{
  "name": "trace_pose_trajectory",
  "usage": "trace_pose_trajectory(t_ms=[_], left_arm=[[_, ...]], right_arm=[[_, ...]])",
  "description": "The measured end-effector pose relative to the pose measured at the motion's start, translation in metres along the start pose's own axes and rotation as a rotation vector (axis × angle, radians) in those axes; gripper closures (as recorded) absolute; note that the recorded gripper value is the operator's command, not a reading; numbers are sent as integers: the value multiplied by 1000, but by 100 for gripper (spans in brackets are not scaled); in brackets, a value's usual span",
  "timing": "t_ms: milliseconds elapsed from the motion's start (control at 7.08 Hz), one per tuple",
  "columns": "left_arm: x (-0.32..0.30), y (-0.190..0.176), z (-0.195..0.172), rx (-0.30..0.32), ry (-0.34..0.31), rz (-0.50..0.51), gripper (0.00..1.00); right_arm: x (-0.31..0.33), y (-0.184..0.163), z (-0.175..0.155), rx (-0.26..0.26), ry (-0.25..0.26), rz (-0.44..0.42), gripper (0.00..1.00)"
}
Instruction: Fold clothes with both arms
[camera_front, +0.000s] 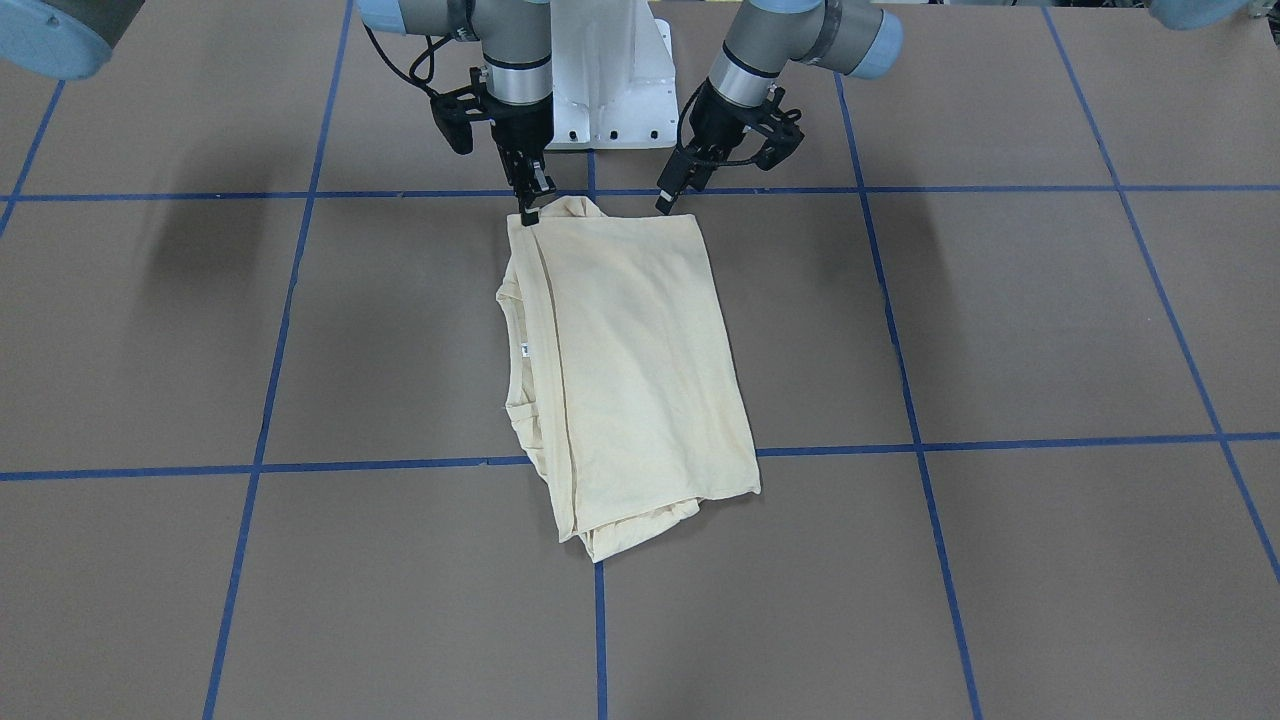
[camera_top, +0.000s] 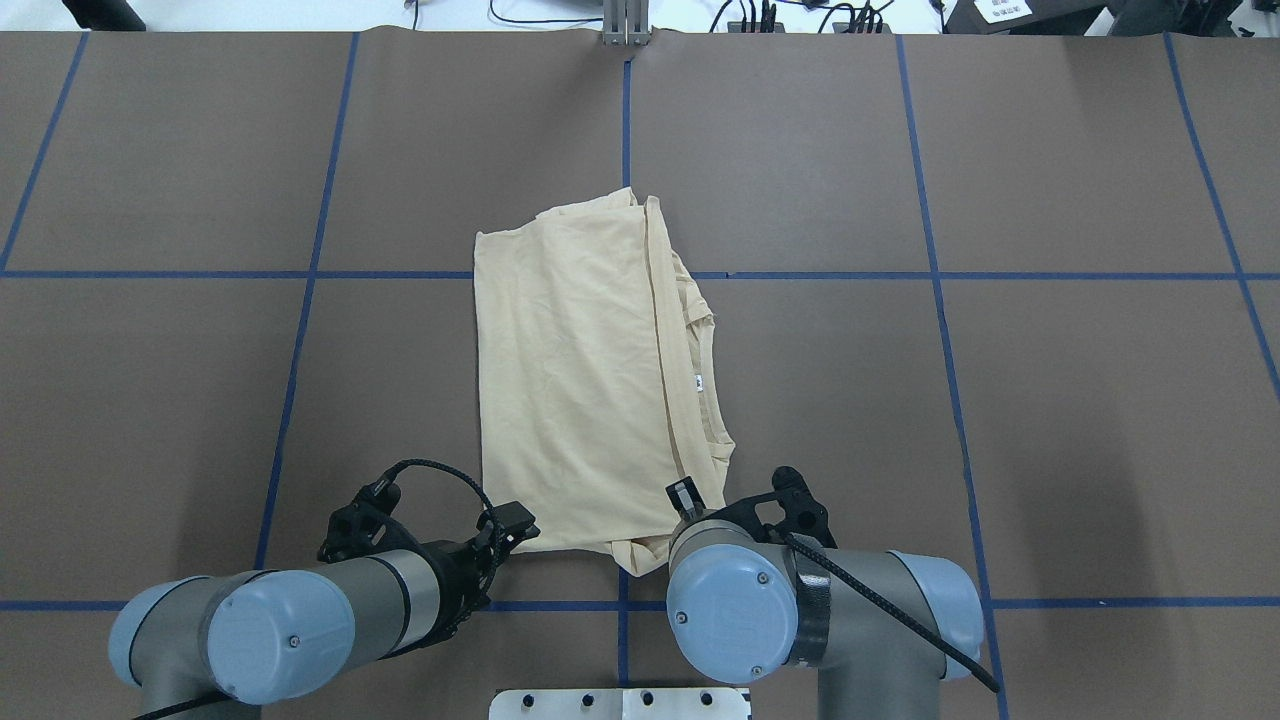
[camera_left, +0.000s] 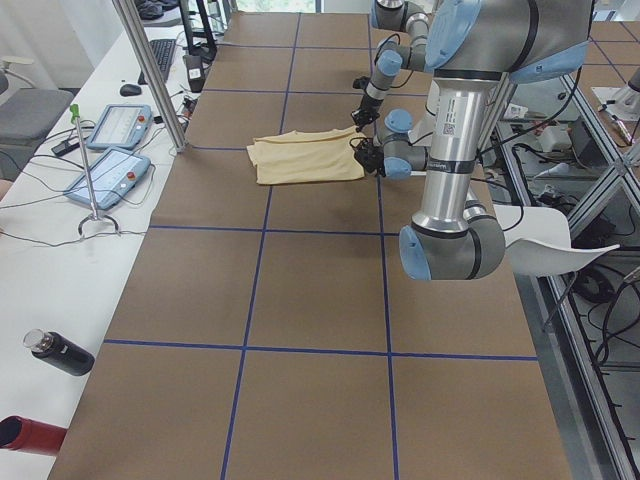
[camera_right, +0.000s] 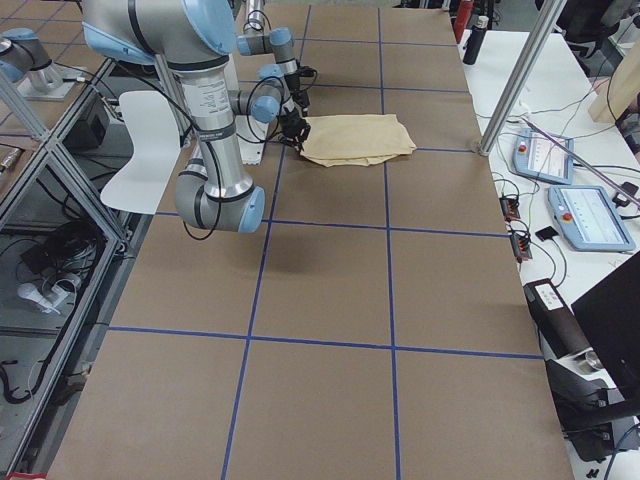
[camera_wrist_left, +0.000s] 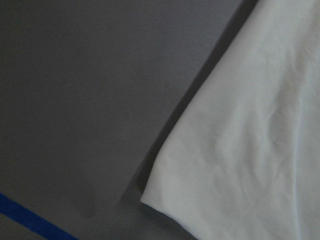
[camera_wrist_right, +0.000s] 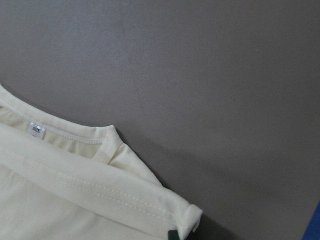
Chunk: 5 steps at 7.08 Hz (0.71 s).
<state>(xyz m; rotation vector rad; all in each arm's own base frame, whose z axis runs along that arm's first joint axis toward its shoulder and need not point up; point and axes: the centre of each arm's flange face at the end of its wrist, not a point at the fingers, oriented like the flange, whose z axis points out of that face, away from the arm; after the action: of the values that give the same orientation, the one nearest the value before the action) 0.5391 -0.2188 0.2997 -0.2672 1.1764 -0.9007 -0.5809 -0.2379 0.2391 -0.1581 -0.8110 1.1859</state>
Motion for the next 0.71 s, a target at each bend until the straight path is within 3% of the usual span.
trace_pose_trajectory(t_ms=[424,706], left_arm=[[-1,3,-1,22,26,-125,3],[-5,0,7,42,15,-140,12]], right_arm=[[-1,-1,-1,0,-3,2,100],[-1,-1,-1,0,-3,2,100]])
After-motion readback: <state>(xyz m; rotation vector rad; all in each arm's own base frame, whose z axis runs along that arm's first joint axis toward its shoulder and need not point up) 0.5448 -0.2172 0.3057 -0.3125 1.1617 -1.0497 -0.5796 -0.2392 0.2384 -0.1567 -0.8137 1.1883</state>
